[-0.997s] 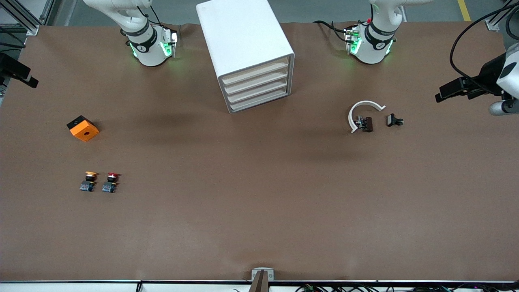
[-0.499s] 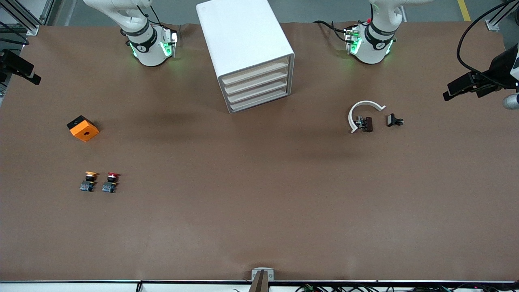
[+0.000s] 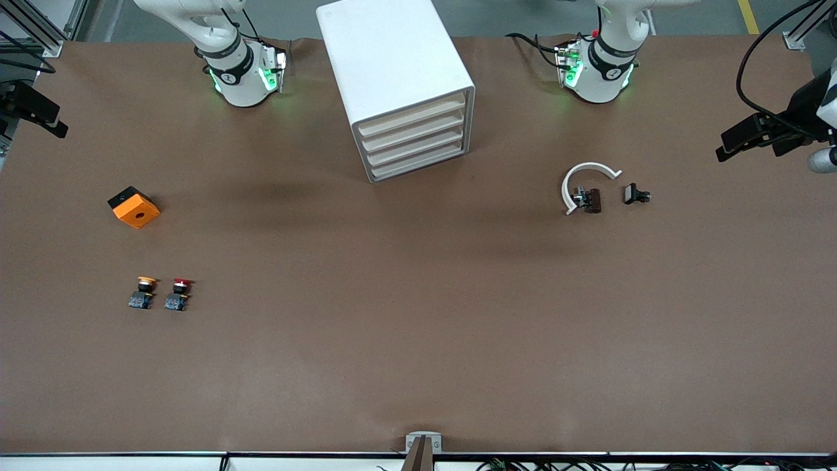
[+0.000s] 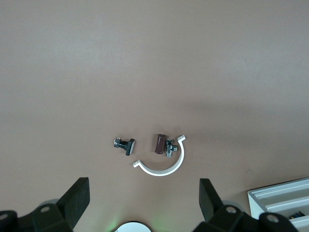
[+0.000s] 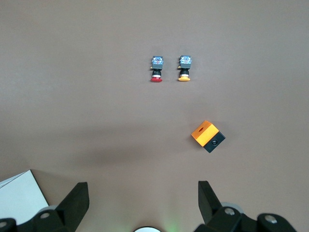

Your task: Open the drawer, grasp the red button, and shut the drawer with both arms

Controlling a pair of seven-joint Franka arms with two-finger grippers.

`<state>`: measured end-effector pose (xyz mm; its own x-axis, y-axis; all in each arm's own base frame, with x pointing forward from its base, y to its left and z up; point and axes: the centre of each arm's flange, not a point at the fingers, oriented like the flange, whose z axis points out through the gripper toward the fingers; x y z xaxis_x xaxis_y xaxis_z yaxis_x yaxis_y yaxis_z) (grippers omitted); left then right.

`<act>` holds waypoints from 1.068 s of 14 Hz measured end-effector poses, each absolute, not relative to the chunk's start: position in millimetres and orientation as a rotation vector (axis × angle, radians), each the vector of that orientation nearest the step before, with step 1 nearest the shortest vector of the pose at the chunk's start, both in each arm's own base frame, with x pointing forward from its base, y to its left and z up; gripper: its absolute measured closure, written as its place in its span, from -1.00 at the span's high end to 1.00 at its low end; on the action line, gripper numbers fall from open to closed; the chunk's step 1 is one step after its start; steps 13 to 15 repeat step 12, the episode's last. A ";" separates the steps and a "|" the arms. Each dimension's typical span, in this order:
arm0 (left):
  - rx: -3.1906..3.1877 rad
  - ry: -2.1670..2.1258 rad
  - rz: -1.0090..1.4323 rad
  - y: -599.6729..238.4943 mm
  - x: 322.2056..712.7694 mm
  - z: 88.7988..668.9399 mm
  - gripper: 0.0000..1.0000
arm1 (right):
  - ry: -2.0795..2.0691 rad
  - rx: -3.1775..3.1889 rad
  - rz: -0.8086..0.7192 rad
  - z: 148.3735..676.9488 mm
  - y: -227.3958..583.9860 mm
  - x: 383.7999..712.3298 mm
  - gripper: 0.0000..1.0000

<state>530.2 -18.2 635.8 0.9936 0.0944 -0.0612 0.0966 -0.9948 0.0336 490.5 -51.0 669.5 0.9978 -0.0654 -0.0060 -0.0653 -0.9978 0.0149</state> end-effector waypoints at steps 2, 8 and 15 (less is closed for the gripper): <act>3.100 0.145 -0.089 -19.4 530.2 636.9 1.00 | -0.101 3.125 -0.004 670.3 -50.5 490.5 1.00; 3.101 0.144 -0.098 -19.6 528.7 639.9 1.00 | -0.118 3.125 -0.001 670.6 -55.5 490.0 1.00; 3.101 0.142 -0.103 -20.1 528.5 641.6 1.00 | -0.127 3.125 -0.001 670.6 -58.3 489.5 1.00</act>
